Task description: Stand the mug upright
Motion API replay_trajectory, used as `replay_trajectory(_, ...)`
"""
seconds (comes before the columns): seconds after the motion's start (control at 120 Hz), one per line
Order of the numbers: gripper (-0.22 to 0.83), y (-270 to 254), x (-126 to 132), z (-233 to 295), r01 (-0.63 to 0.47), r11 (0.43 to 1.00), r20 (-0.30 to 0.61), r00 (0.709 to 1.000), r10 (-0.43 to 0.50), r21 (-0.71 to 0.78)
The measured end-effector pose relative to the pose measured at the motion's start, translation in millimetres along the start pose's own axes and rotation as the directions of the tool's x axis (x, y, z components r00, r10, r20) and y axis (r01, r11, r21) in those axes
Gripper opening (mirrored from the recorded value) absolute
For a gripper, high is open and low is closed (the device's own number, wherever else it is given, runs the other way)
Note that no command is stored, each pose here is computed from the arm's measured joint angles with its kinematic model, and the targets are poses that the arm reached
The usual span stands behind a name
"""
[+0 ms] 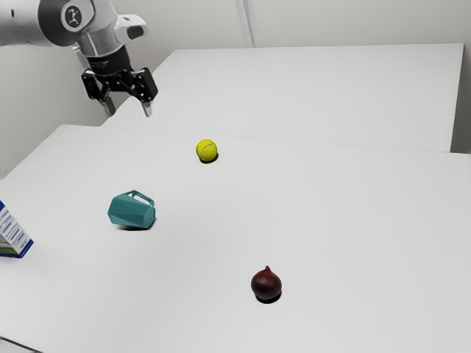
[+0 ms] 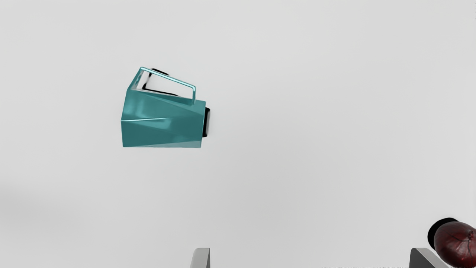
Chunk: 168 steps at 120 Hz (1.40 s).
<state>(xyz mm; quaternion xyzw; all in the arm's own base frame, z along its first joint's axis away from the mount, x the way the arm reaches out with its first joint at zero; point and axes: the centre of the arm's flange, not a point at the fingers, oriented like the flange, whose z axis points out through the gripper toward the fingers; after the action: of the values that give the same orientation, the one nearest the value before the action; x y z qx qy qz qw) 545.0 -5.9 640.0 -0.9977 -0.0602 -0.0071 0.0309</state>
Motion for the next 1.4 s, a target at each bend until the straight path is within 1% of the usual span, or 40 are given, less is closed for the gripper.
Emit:
replay_trajectory(0.242, 0.59, 7.9, -4.4, -2.3, -0.016, 1.0, -0.003, 1.0, 0.016, 0.0)
replay_trajectory(0.358, 0.59, -1.8, -8.7, -1.9, -0.001, 1.0, 0.002, 1.0, 0.001, 0.002)
replay_trajectory(0.608, 0.59, -79.6, -12.0, 4.6, 0.111, 0.994, 0.018, 0.994, -0.111, -0.007)
replay_trajectory(0.875, 0.59, -167.4, -16.5, 17.5, 0.19, 0.974, 0.034, 0.982, -0.187, -0.122)
replay_trajectory(0.975, 0.59, -194.1, -14.2, 35.6, 0.196, 0.964, 0.035, 0.981, -0.193, -0.177)
replay_trajectory(1.133, 0.59, -229.3, 3.7, 82.4, 0.177, 0.939, 0.023, 0.984, -0.178, -0.296)
replay_trajectory(1.242, 0.59, -256.2, 11.4, 109.5, 0.159, 0.915, -0.007, 0.985, -0.174, -0.37)
replay_trajectory(1.4, 0.59, -292.2, 9.7, 159.5, 0.145, 0.846, -0.033, 0.981, -0.189, -0.512)
